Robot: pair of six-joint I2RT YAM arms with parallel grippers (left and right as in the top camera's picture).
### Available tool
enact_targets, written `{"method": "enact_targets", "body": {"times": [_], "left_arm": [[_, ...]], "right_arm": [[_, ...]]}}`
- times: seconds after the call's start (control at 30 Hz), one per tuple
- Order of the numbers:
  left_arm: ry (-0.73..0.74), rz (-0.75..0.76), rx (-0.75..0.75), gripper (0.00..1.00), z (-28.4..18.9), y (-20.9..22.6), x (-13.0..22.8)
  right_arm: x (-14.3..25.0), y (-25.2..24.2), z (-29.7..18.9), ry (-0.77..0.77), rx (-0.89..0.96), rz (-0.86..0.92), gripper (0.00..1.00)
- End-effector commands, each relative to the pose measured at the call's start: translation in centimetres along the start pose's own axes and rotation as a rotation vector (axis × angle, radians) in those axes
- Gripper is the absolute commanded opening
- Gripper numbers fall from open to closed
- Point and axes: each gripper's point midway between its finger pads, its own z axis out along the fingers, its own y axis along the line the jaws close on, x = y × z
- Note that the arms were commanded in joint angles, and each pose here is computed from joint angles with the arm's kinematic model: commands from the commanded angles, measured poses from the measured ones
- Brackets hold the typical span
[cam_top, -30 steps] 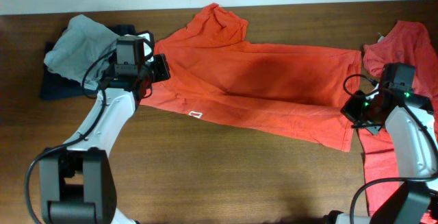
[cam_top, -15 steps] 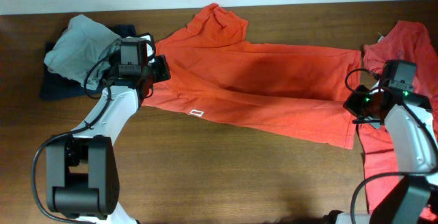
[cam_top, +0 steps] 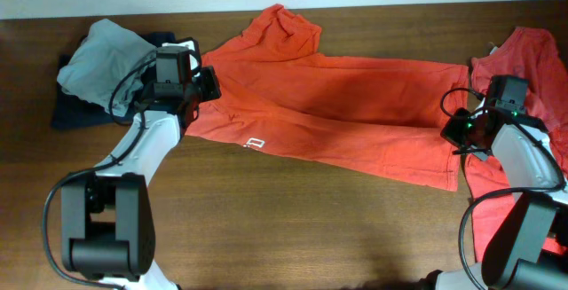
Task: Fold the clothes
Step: 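Lift both hem corners and fold them up toward the collar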
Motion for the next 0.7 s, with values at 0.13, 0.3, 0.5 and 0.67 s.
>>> {"method": "enact_targets", "body": {"times": [0.13, 0.3, 0.5, 0.67], "left_arm": [[0.007, 0.019, -0.019, 0.03, 1.9, 0.7, 0.6], [-0.013, 0.071, -0.013, 0.38, 1.9, 0.5, 0.0], [-0.074, 0.078, 0.005, 0.65, 1.3, -0.5, -3.1], [-0.063, 0.071, -0.006, 0.71, -0.5, -1.3, -6.5]], "right_arm": [[-0.8, 0.8, 0.4, -0.034, 0.001, -0.064, 0.05], [-1.5, 1.2, 0.9, -0.060, -0.009, -0.070, 0.19], [-3.6, 1.9, 0.6, -0.145, -0.034, -0.106, 0.64], [-4.7, 3.8, -1.4, -0.134, -0.081, -0.175, 0.69]]}}
